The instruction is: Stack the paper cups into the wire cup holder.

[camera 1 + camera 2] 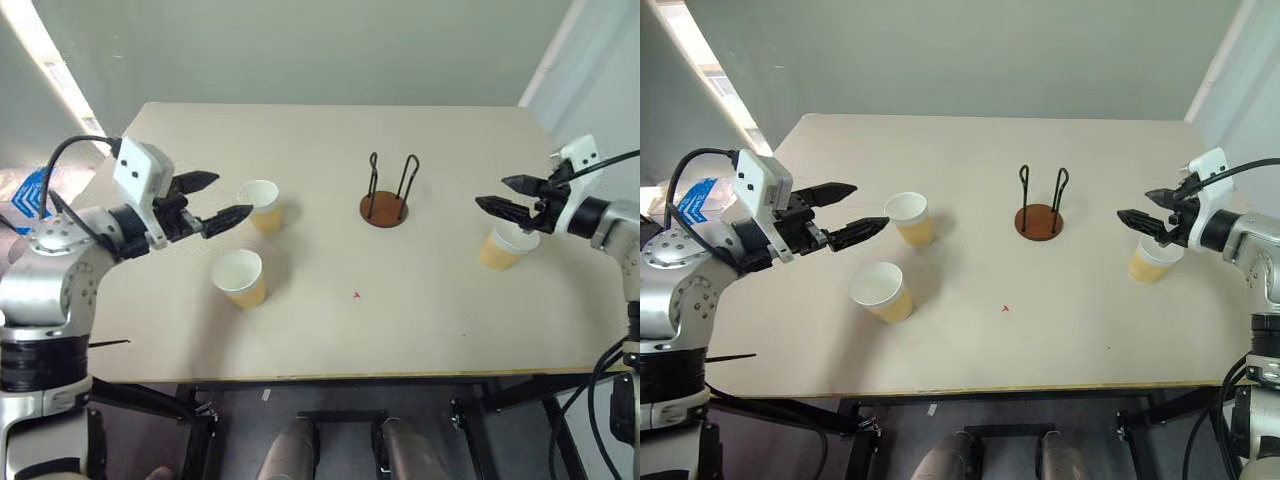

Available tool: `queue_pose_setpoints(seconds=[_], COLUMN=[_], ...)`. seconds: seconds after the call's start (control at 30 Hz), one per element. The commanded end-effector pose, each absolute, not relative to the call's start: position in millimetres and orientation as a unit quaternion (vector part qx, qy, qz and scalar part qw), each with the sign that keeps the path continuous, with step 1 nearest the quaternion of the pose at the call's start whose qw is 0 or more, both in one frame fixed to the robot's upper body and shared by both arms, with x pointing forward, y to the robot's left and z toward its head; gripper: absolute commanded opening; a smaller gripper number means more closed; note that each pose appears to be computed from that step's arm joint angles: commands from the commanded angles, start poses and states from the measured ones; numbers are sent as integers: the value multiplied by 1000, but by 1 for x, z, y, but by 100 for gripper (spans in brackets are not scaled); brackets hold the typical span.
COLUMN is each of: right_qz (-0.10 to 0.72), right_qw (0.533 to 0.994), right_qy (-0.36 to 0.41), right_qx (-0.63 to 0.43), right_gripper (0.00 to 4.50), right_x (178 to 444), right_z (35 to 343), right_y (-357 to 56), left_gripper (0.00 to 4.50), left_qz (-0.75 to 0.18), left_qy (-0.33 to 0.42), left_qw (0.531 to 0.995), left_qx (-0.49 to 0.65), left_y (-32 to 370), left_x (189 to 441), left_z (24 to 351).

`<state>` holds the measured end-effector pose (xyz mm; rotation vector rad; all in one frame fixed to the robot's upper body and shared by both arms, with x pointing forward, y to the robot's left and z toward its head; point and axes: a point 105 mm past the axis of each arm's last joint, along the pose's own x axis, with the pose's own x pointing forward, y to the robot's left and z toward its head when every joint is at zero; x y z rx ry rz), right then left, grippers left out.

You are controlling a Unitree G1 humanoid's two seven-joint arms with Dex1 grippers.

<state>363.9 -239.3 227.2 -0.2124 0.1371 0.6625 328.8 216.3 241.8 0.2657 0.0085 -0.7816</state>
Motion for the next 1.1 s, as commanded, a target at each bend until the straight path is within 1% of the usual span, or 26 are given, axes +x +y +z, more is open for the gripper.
queue_pose_setpoints(seconds=[0.03, 0.23, 0.37, 0.5, 0.77, 0.9, 1.1], right_qz=[347, 359, 359, 347, 373, 367, 359], right_qw=[929, 923, 922, 924, 912, 914, 917], right_qy=[50, 44, 46, 67, 88, 92, 89], right_qx=[-119, -130, -141, -145, -149, -148, -148], right_gripper=[389, 389, 389, 389, 389, 389, 389], right_x=[357, 359, 366, 383, 396, 405, 414], right_z=[240, 244, 242, 234, 221, 214, 210], right_y=[-229, -220, -212, -198, -173, -170, -167], left_gripper=[450, 450, 450, 450, 450, 450, 450], left_qz=[-390, -386, -383, -380, -464, -478, -468], left_qy=[-16, -17, -16, -18, -23, -18, -20], left_qw=[909, 910, 910, 912, 873, 866, 872], left_qx=[144, 151, 154, 153, 145, 147, 144], left_y=[212, 212, 214, 213, 196, 194, 197], left_x=[327, 331, 332, 334, 314, 313, 318], left_z=[258, 260, 260, 261, 264, 263, 266])
